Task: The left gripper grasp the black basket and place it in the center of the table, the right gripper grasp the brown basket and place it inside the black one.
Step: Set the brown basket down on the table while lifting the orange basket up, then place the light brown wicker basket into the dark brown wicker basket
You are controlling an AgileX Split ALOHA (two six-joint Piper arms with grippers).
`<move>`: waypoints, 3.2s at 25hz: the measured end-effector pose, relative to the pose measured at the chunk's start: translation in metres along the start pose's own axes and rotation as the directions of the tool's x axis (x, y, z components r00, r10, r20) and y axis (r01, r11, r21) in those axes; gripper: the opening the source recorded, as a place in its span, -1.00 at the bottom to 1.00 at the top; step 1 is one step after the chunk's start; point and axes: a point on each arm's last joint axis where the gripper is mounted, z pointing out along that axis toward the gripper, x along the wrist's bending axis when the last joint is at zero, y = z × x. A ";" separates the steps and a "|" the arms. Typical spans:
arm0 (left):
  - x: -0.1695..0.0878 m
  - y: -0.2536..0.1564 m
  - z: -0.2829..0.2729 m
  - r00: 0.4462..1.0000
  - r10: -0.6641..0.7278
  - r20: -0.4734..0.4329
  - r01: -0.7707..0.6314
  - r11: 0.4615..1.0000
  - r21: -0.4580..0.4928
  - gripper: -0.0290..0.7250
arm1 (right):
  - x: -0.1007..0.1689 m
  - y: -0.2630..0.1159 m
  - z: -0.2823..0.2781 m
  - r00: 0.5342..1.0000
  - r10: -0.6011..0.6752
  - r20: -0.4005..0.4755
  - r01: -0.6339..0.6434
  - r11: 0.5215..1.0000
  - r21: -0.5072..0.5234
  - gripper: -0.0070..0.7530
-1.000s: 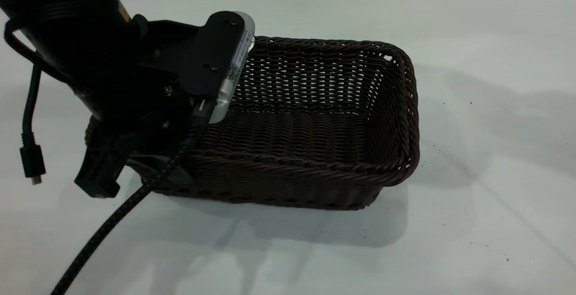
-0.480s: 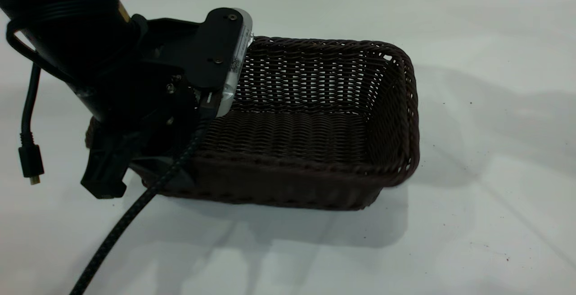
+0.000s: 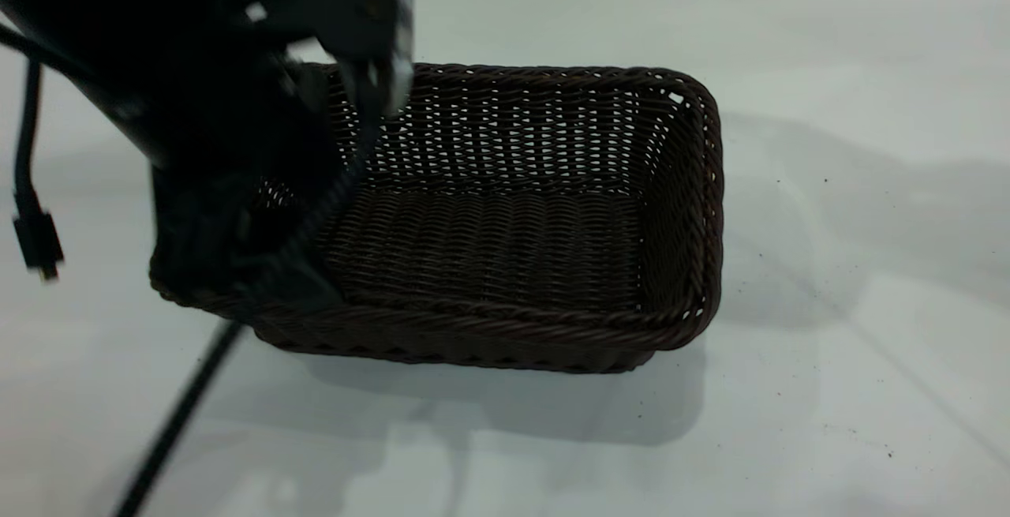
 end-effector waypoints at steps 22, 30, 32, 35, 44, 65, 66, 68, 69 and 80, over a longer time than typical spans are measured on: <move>-0.057 0.003 -0.215 0.780 -0.114 -0.615 -0.290 0.805 -0.517 0.48 | -0.005 0.029 0.097 0.999 0.037 -0.006 -0.030 0.885 0.465 -0.71; -0.044 0.004 -0.230 0.651 -0.238 -0.721 -0.325 0.770 -0.548 0.48 | 0.027 -0.004 0.137 0.999 0.052 -0.010 -0.036 0.805 0.593 -0.71; -0.042 0.004 -0.231 0.634 -0.253 -0.731 -0.330 0.766 -0.551 0.48 | 0.027 -0.004 0.137 0.998 0.059 0.004 -0.050 0.806 0.590 -0.71; -0.039 0.005 -0.232 0.619 -0.266 -0.739 -0.331 0.765 -0.552 0.48 | 0.026 -0.002 0.138 0.995 0.094 0.034 -0.097 0.819 0.565 -0.71; -0.026 0.009 -0.223 0.600 -0.287 -0.747 -0.314 0.774 -0.549 0.48 | 0.015 -0.015 0.142 0.982 0.151 0.114 -0.189 0.800 0.570 -0.71; -0.018 0.013 -0.214 0.599 -0.290 -0.747 -0.298 0.785 -0.543 0.38 | -0.005 -0.052 0.177 0.975 0.122 0.189 -0.218 0.707 0.673 -0.71; -0.018 0.013 -0.214 0.598 -0.290 -0.747 -0.298 0.785 -0.544 0.38 | -0.004 -0.053 0.177 0.976 0.104 0.192 -0.209 0.705 0.678 -0.71; -0.018 0.013 -0.214 0.598 -0.290 -0.747 -0.298 0.785 -0.544 0.38 | -0.005 -0.054 0.177 0.976 0.088 0.201 -0.204 0.703 0.681 -0.71; -0.018 0.013 -0.214 0.598 -0.290 -0.747 -0.298 0.785 -0.544 0.38 | -0.005 -0.054 0.177 0.974 0.094 0.205 -0.211 0.704 0.678 -0.71; -0.017 0.013 -0.216 0.584 -0.300 -0.754 -0.302 0.782 -0.546 0.38 | -0.009 -0.054 0.180 0.962 0.112 0.249 -0.253 0.708 0.660 -0.71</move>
